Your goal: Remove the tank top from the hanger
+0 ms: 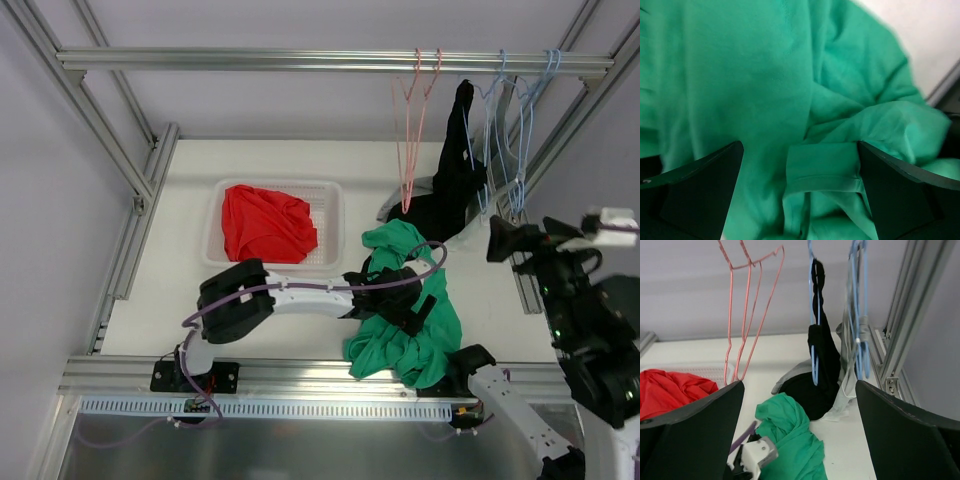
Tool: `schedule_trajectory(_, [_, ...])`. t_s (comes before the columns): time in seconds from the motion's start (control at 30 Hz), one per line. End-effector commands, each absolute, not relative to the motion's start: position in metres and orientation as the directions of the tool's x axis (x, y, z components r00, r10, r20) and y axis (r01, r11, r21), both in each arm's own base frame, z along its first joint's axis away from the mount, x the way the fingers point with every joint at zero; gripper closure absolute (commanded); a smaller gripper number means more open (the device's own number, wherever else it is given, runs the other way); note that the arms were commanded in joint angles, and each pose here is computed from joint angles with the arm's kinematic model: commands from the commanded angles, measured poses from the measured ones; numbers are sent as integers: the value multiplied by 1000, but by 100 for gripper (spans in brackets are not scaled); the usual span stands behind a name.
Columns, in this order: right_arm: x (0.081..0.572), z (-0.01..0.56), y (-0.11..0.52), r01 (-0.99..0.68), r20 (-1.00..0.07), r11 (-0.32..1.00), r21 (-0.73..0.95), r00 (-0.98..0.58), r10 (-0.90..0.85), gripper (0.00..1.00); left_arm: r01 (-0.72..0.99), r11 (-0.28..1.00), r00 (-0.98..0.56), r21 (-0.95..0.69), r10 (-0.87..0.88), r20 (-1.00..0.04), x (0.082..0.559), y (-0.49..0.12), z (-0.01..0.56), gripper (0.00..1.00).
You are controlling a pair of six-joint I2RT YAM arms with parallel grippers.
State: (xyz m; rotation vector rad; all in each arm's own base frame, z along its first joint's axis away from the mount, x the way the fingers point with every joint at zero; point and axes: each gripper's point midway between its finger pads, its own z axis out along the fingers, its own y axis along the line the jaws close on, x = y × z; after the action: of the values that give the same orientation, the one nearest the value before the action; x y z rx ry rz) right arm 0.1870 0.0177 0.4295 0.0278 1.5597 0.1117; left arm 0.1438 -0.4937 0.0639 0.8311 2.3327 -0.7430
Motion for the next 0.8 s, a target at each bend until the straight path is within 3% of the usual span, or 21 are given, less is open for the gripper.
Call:
schedule_trajectory(0.0, [160, 419, 2, -21, -994, 994, 106, 11, 106, 0, 675, 653, -705, -343, 434, -561, 131, -505, 37, 1])
schedule_trajectory(0.03, [156, 417, 0, -24, -995, 995, 99, 6, 99, 1, 674, 652, -711, -348, 443, -546, 128, -507, 31, 2])
schedule_trajectory(0.13, [147, 417, 2, -61, -996, 994, 90, 10, 91, 1, 666, 663, -726, -342, 470, -503, 123, -507, 13, 24])
schedule_trajectory(0.17, [145, 417, 7, -89, -995, 992, 94, 14, 95, 0, 660, 671, -732, -338, 472, -492, 123, -505, 8, 46])
schedule_trajectory(0.23, [138, 418, 9, -116, -994, 988, 103, 24, 106, 1, 660, 673, -733, -334, 479, -483, 121, -502, 4, 75])
schedule_trajectory(0.27, [135, 419, 13, -141, -993, 984, 112, 29, 117, 1, 661, 672, -731, -333, 479, -486, 121, -500, 10, 100])
schedule_trajectory(0.4, [127, 421, 10, -146, -990, 981, 125, 53, 134, 1, 688, 655, -691, -313, 458, -560, 119, -485, 56, 100])
schedule_trajectory(0.5, [125, 421, 5, -126, -989, 984, 125, 65, 134, 1, 734, 625, -593, -264, 402, -698, 118, -471, 127, 100])
schedule_trajectory(0.57, [124, 420, 3, -116, -989, 985, 125, 67, 134, 1, 734, 639, -518, -230, 309, -797, 126, -456, 188, 100])
schedule_trajectory(0.77, [125, 419, 0, -103, -987, 986, 131, 78, 139, 1, 632, 754, -353, -180, 73, -933, 156, -376, 304, 100])
